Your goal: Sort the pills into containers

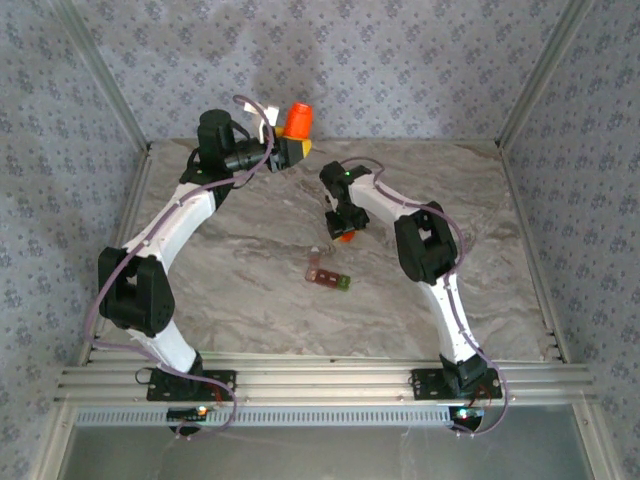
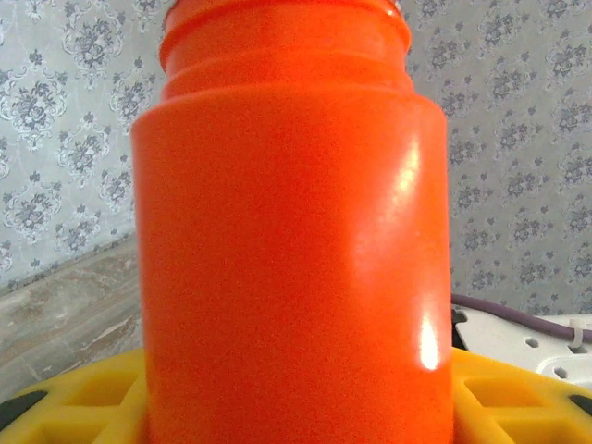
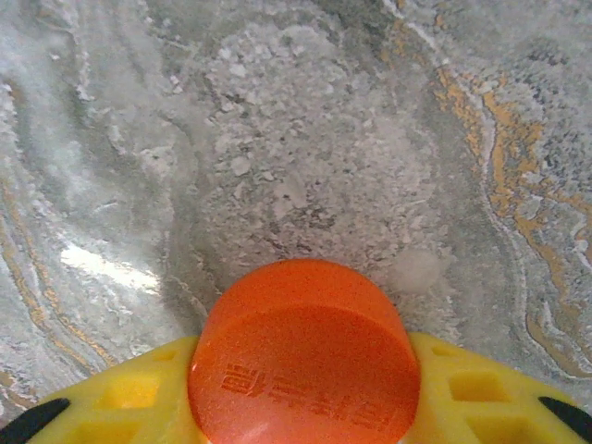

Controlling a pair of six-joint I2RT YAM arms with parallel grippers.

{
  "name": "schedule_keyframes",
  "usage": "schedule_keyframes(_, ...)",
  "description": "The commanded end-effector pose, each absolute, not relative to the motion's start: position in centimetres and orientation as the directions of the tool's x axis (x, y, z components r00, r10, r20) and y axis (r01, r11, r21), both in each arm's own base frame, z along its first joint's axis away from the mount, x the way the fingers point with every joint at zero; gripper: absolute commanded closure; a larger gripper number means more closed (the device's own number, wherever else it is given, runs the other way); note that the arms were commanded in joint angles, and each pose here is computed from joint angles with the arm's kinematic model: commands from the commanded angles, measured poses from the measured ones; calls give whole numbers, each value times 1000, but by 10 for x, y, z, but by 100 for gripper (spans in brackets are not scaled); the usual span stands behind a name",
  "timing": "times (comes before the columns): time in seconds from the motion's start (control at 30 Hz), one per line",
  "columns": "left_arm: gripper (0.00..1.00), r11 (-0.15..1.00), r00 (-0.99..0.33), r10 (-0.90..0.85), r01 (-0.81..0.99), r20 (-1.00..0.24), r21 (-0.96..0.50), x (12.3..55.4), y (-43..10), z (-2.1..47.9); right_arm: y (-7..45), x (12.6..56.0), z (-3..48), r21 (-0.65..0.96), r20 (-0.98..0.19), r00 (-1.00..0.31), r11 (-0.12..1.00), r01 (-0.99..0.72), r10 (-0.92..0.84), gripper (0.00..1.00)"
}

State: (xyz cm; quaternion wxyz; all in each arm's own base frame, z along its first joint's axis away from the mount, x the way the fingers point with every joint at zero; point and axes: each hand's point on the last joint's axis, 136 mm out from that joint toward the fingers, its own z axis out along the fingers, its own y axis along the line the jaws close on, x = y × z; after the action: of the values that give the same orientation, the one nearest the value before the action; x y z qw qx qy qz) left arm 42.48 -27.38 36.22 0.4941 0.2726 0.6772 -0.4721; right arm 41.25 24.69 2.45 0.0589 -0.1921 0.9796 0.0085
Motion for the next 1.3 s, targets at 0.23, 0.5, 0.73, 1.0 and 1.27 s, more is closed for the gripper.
schedule_keyframes(0.23,100,382,-322,-19,873,-947,-304,407,-282,365,239,432,115,222,-267,-944,941,-256,-193,66)
schedule_keyframes(0.5,100,343,-320,114,901,-941,-265,394,-308,329,194,458,252,553,-396,-914,819,-156,92,66)
schedule_keyframes(0.73,100,315,-300,213,922,-930,-225,384,-329,303,162,464,340,735,-436,-872,647,-201,224,66)
schedule_keyframes(1.0,100,237,-254,368,956,-895,-173,368,-351,282,178,443,368,786,-461,-876,523,-329,142,66)
schedule_keyframes(1.27,100,211,-220,369,966,-903,-149,370,-357,287,193,420,374,796,-477,-877,451,-404,58,65)
